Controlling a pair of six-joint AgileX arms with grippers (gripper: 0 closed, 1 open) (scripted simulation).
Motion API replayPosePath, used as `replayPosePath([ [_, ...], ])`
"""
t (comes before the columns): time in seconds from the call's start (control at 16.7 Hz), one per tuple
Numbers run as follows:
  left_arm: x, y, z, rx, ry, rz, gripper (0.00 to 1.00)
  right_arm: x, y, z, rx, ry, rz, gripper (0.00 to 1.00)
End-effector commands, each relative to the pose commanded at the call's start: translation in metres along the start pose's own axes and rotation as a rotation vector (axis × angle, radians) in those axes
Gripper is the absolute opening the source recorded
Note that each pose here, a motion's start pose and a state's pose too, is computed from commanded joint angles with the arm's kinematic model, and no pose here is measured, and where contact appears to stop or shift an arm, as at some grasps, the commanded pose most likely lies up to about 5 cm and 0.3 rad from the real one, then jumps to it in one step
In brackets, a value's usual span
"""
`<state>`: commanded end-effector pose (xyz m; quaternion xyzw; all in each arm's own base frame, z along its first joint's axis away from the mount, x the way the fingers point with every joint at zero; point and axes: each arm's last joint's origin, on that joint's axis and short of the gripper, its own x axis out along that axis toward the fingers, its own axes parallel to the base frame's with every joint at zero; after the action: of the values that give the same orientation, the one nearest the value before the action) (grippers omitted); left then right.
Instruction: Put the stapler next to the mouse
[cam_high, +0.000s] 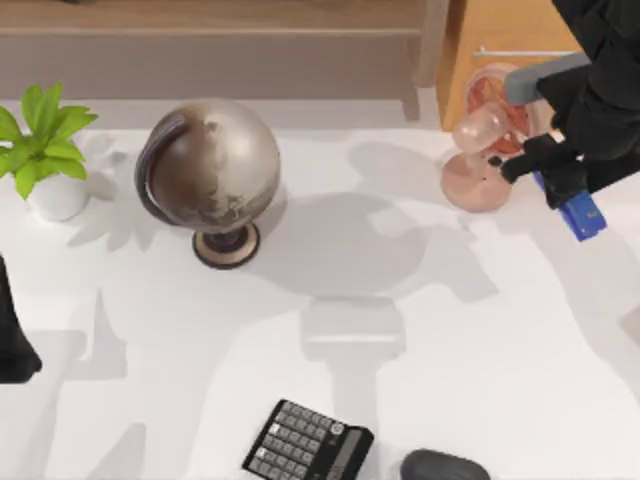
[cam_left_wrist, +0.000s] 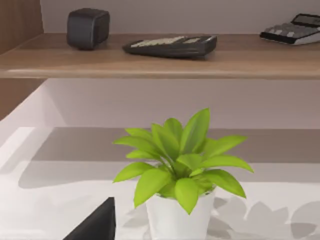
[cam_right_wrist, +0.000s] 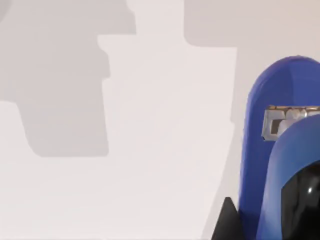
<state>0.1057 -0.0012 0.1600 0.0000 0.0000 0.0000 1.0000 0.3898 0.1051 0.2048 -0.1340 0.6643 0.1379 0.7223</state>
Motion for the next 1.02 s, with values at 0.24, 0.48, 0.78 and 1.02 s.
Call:
replayPosePath([
  [0.24, 0.000, 0.000, 0.000, 0.000, 0.000, 0.000, 1.00, 0.009, 0.062, -0.003, 0.158, 0.019, 0.022, 0.00],
  [0.48, 0.000, 0.000, 0.000, 0.000, 0.000, 0.000, 1.00, 0.025, 0.107, -0.013, 0.297, 0.047, 0.034, 0.00],
  [0.78, 0.000, 0.000, 0.000, 0.000, 0.000, 0.000, 1.00, 0.039, 0.133, -0.022, 0.391, 0.076, 0.035, 0.00],
  [1.02, 0.000, 0.000, 0.000, 0.000, 0.000, 0.000, 1.00, 0.040, 0.134, -0.022, 0.393, 0.076, 0.035, 0.00],
])
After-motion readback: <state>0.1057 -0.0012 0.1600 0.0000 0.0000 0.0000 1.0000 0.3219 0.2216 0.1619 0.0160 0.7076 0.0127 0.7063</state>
